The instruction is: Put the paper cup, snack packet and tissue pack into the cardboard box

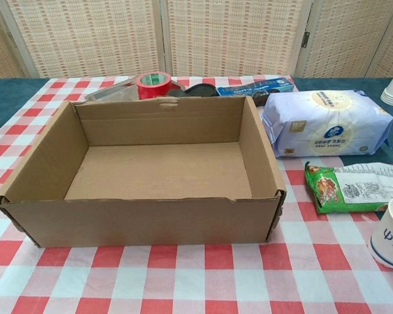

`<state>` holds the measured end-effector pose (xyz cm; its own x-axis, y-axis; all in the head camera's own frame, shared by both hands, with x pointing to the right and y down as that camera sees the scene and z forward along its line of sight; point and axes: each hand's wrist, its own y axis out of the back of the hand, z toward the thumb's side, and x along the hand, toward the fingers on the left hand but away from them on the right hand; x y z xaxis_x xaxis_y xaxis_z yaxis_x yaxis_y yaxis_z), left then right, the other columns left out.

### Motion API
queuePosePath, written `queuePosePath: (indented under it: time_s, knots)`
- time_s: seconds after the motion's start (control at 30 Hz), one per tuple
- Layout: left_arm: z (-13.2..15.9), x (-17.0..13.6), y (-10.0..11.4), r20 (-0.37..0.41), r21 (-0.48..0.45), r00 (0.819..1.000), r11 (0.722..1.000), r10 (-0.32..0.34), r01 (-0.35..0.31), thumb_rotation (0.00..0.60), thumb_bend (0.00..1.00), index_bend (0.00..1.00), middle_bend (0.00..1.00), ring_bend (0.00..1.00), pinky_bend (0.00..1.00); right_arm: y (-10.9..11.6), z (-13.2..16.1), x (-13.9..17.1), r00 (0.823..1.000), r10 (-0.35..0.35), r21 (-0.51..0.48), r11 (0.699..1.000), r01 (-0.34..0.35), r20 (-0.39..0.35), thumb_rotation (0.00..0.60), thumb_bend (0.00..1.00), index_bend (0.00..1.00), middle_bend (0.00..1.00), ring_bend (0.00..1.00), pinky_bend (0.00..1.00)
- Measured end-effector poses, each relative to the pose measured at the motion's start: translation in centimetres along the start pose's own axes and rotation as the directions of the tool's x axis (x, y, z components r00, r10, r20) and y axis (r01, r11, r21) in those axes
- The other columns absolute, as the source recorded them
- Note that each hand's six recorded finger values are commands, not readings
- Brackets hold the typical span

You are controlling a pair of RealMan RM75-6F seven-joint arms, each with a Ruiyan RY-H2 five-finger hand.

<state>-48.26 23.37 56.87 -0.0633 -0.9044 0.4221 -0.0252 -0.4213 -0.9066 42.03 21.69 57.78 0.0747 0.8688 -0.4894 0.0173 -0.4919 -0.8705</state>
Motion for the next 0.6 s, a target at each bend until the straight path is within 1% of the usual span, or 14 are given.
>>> queuePosePath:
  time_s: [0.2, 0.47, 0.6]
  knots:
    - [-0.07, 0.14, 0.15, -0.002, -0.005, 1.000, 1.000, 0.013, -0.013, 0.600, 0.21, 0.00, 0.00, 0.00, 0.04, -0.28, -0.12, -0.29, 1.000, 0.017, -0.005, 1.000, -0.017, -0.002, 0.600, 0.03, 0.14, 0.03, 0.00, 0.00]
    - [-0.01, 0.21, 0.05, 0.001, -0.005, 1.000, 1.000, 0.009, -0.009, 0.600, 0.21, 0.00, 0.00, 0.00, 0.04, -0.04, 0.00, -0.34, 1.000, 0.009, 0.002, 1.000, -0.009, -0.012, 0.600, 0.03, 0.15, 0.03, 0.00, 0.00]
    - [-0.28, 0.29, 0.15, -0.006, -0.006, 1.000, 1.000, 0.014, -0.015, 0.600, 0.22, 0.00, 0.00, 0.00, 0.04, -0.03, -0.10, -0.31, 1.000, 0.005, -0.001, 1.000, -0.005, -0.003, 0.600, 0.03, 0.15, 0.03, 0.00, 0.00]
